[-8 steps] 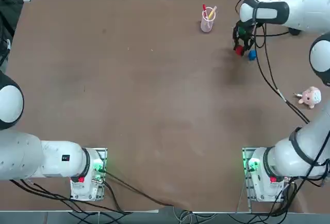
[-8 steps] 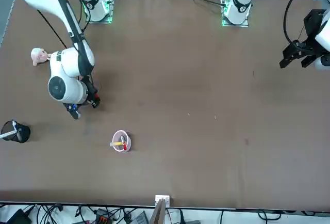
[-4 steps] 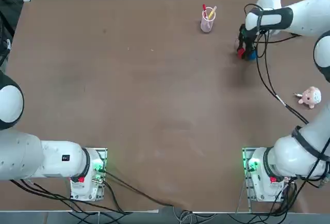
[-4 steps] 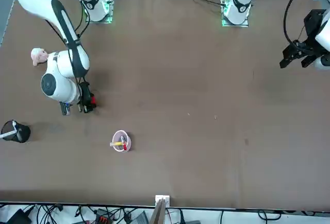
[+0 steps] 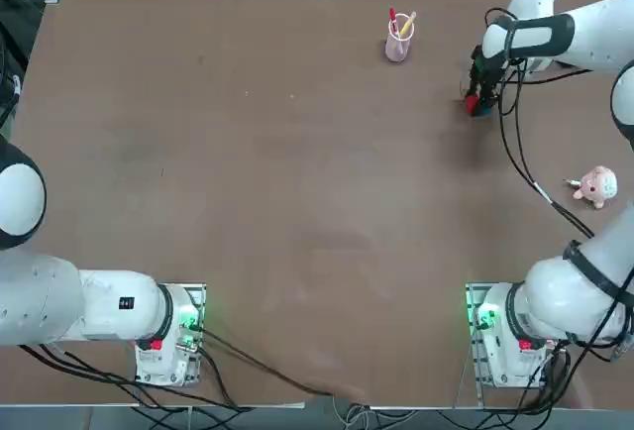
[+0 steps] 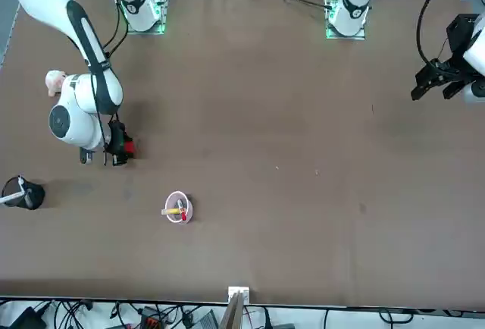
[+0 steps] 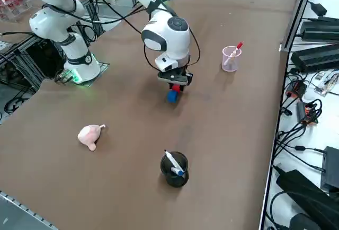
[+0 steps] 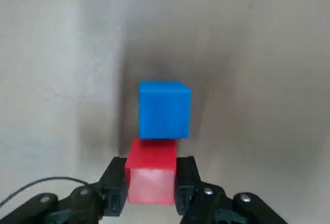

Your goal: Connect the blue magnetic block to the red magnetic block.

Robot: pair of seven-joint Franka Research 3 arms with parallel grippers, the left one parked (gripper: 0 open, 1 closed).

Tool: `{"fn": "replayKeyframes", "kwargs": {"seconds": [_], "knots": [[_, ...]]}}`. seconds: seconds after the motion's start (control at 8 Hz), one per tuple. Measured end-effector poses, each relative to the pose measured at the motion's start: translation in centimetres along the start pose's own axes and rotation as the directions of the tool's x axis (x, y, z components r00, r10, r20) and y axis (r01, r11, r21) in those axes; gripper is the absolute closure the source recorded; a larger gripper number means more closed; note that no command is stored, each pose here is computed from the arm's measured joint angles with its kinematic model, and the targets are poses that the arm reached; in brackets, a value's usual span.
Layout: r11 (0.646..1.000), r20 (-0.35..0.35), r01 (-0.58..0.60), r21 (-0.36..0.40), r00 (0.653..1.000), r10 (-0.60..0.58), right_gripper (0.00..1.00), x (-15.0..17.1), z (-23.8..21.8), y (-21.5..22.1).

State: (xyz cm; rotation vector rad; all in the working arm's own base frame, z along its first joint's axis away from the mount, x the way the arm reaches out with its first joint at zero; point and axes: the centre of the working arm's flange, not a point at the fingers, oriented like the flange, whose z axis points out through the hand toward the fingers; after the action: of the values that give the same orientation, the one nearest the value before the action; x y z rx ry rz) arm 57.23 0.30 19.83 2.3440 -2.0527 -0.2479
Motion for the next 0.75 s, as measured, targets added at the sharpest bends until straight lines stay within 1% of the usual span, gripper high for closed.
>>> {"fn": "replayKeyframes", "kwargs": {"seconds": [0.38,0.62,0.75], "knots": [[0.999,0.008,-0.032,0.012,0.999,0.032,0.52,1.06,0.39,0.52],[0.999,0.010,-0.037,0.019,0.999,0.036,0.52,1.14,0.42,0.65],[0.999,0.009,-0.037,0.021,0.999,0.037,0.50,1.14,0.41,0.68]]}}
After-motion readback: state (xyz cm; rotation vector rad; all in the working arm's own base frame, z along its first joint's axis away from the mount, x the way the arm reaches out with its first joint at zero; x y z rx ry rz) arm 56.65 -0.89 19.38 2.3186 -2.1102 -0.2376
